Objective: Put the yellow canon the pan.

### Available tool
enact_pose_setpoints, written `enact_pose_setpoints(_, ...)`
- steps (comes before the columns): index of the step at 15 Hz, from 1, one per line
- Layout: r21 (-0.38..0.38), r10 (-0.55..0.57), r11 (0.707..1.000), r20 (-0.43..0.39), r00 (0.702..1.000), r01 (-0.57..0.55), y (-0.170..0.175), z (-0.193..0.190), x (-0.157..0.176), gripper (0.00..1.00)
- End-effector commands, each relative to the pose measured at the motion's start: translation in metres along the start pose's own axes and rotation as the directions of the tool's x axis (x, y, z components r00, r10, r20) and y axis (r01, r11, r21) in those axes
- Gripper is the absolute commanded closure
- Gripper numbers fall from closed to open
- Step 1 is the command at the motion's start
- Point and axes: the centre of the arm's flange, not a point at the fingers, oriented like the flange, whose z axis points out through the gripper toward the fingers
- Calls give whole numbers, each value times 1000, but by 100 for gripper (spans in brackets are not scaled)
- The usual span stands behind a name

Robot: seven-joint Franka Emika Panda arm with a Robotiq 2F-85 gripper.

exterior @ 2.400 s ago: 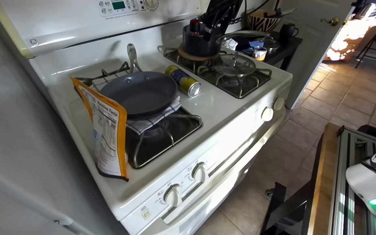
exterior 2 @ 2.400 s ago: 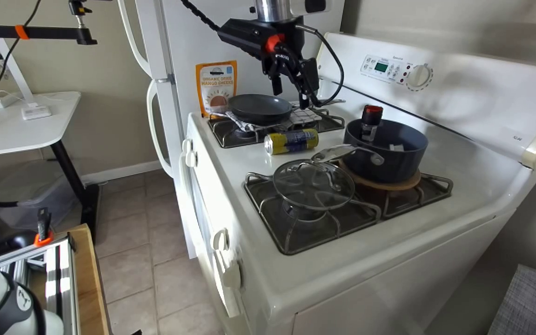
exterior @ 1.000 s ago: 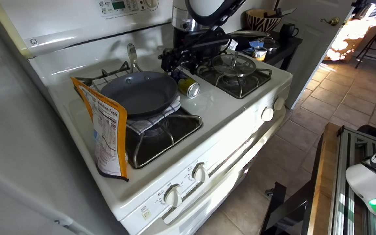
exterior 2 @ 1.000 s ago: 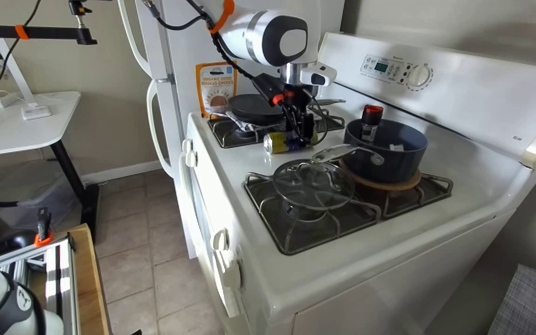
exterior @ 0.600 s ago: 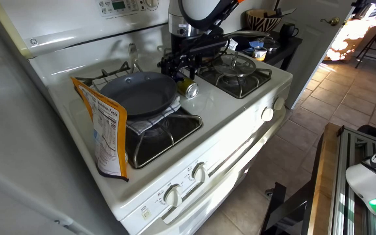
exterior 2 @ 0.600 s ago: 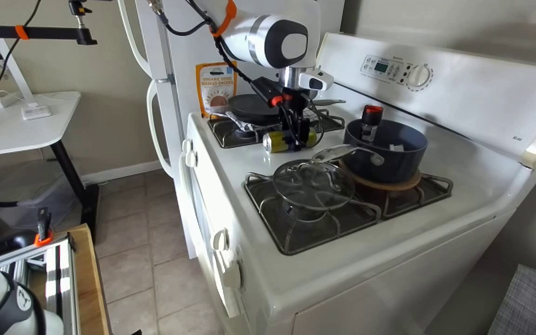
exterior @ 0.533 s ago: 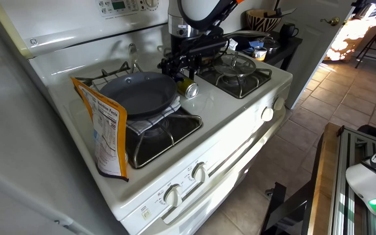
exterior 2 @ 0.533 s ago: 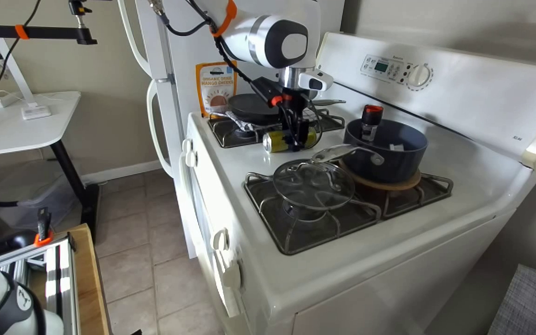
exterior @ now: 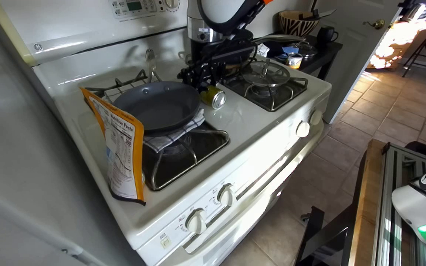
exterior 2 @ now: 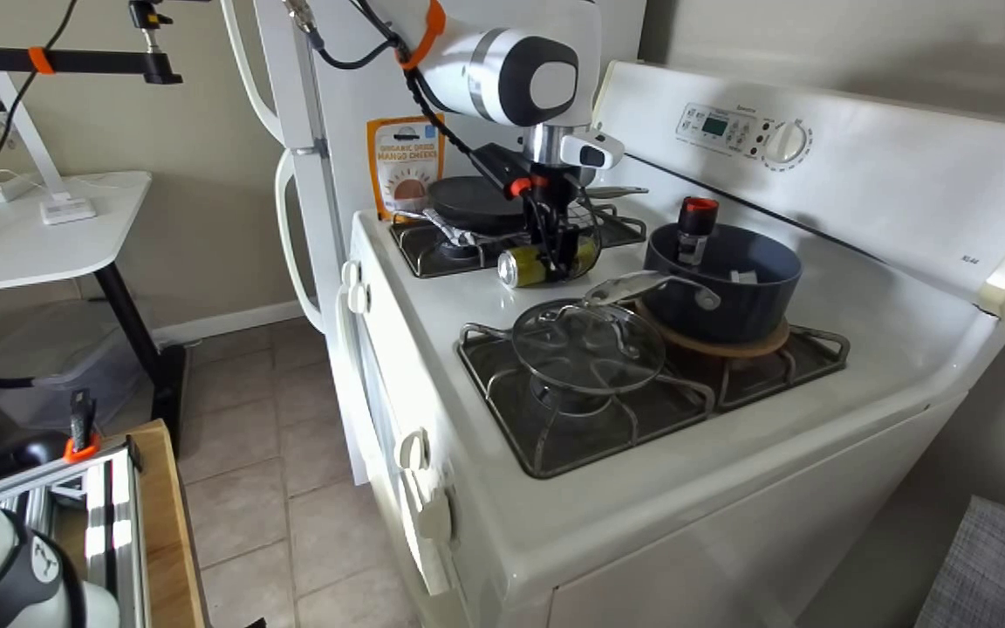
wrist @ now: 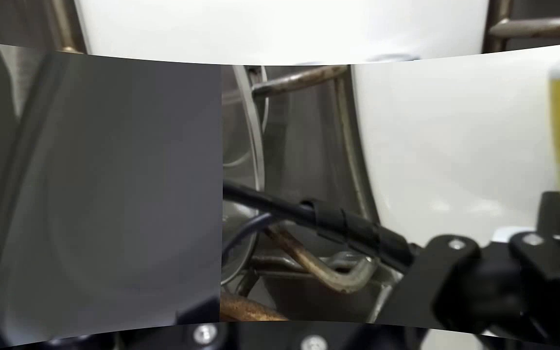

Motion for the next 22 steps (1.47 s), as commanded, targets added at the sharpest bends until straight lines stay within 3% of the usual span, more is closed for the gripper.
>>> enact_pose_setpoints(1, -29, -5, 1000, -10, 1000, 5, 13, -30, -13, 63)
enact_pose_setpoints(7, -85, -14, 996, -48, 999, 10, 33, -70, -28, 63)
enact_pose_setpoints(12, -111, -62, 993, -104, 993, 50, 20, -99, -36, 63)
enact_pose_setpoints(17, -98, -174, 982, -135, 975, 162, -47, -108, -40, 63)
enact_pose_setpoints(22, -72, -298, 954, -174, 939, 290, -117, -116, -51, 63)
